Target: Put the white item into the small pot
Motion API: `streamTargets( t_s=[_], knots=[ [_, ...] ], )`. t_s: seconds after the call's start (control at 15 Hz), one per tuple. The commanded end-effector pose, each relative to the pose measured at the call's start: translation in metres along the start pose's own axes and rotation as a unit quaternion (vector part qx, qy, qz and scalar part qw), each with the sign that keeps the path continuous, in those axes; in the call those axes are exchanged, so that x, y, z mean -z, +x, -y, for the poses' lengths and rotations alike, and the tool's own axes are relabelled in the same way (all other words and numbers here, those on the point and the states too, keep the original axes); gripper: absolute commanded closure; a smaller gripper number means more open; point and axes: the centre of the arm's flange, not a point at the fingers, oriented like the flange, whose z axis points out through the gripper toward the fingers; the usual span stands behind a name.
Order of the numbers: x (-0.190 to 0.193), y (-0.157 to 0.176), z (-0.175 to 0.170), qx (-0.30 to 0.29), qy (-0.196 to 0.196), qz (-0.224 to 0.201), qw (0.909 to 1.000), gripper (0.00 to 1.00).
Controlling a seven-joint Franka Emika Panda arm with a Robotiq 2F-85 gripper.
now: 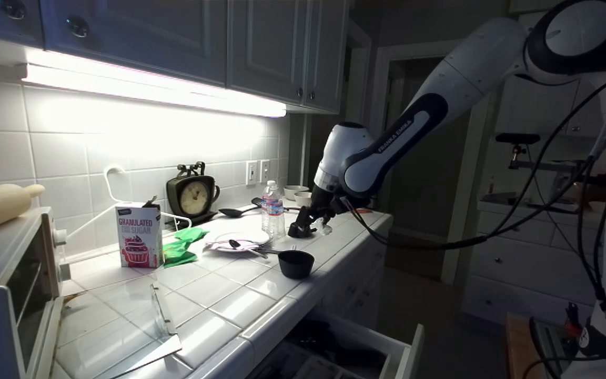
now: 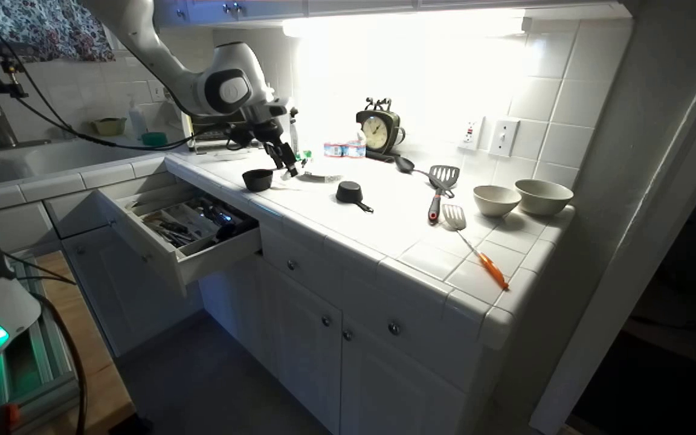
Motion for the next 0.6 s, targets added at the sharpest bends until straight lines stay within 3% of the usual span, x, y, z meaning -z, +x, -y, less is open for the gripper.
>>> streamTargets(
  t_s=[0.0, 0.27, 0.53],
  knots=[
    [0.007, -0.014, 0.030, -0.023, 0.035, -0.015, 0.9990, 0.00],
    [0.001, -0.022, 0.059, -0.053, 0.050, -0.024, 0.9971, 0.00],
    [-0.005, -0.026, 0.076, -0.133, 0.035, -0.013, 0.9904, 0.00]
  ],
)
